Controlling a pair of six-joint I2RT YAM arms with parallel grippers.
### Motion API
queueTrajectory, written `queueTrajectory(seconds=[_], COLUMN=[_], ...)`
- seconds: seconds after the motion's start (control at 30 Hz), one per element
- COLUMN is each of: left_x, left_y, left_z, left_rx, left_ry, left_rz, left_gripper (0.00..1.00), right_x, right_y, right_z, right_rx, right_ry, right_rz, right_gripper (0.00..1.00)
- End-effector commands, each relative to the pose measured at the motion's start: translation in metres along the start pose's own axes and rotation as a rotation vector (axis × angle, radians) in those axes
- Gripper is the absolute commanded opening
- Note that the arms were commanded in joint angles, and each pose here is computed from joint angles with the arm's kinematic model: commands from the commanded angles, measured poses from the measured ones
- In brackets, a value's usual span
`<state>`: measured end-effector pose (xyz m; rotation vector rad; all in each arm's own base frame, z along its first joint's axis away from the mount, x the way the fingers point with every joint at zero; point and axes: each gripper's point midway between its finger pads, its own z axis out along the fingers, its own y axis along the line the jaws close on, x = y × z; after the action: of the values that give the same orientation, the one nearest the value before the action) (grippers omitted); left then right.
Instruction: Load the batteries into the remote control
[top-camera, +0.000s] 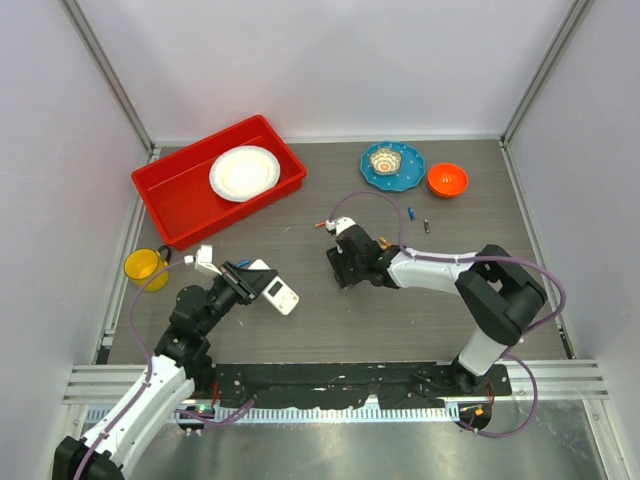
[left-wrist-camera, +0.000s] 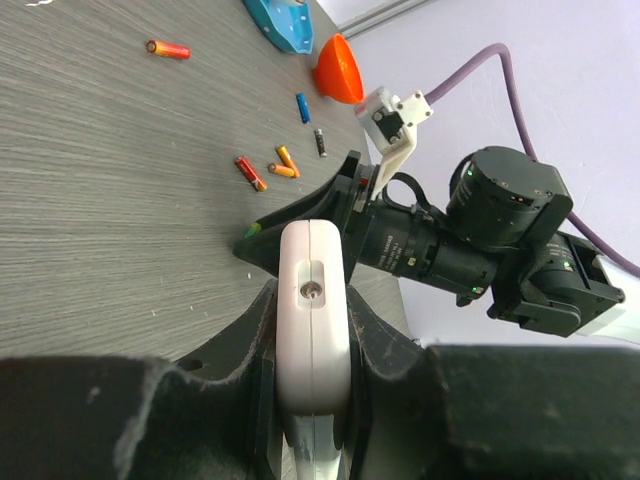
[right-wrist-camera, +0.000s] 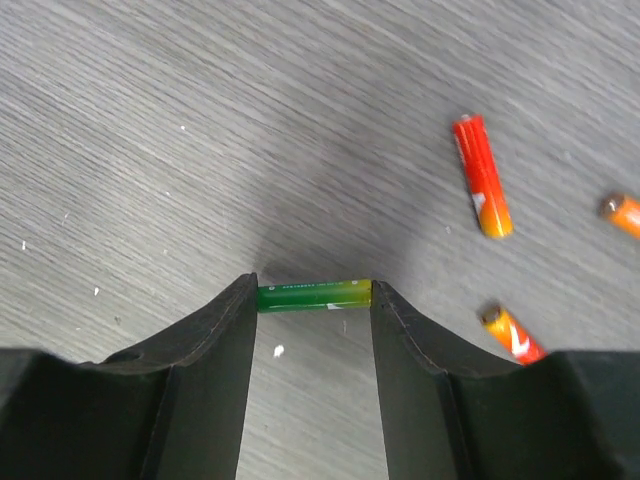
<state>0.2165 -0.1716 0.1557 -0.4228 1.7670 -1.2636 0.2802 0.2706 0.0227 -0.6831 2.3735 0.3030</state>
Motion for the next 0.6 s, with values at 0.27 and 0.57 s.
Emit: queueTrajectory(seconds=[0.27,0.57], left_x=[-0.013,-0.013], left_y=[-0.019,-0.018], left_z=[0.001,0.000], left_rx=[0.068,0.065], left_ry=[-0.051,-0.052], left_rz=[0.019,0.025], left_gripper=[0.00,0.00], right_x=[-0.018,0.000], right_y=[-0.028,-0.022], right_z=[-0.038,-0.016], right_rx=[0.291,0.418], right_ry=[-0.224,-0.159], right_rz=[0.895,1.057], right_gripper=[0.01,0.01])
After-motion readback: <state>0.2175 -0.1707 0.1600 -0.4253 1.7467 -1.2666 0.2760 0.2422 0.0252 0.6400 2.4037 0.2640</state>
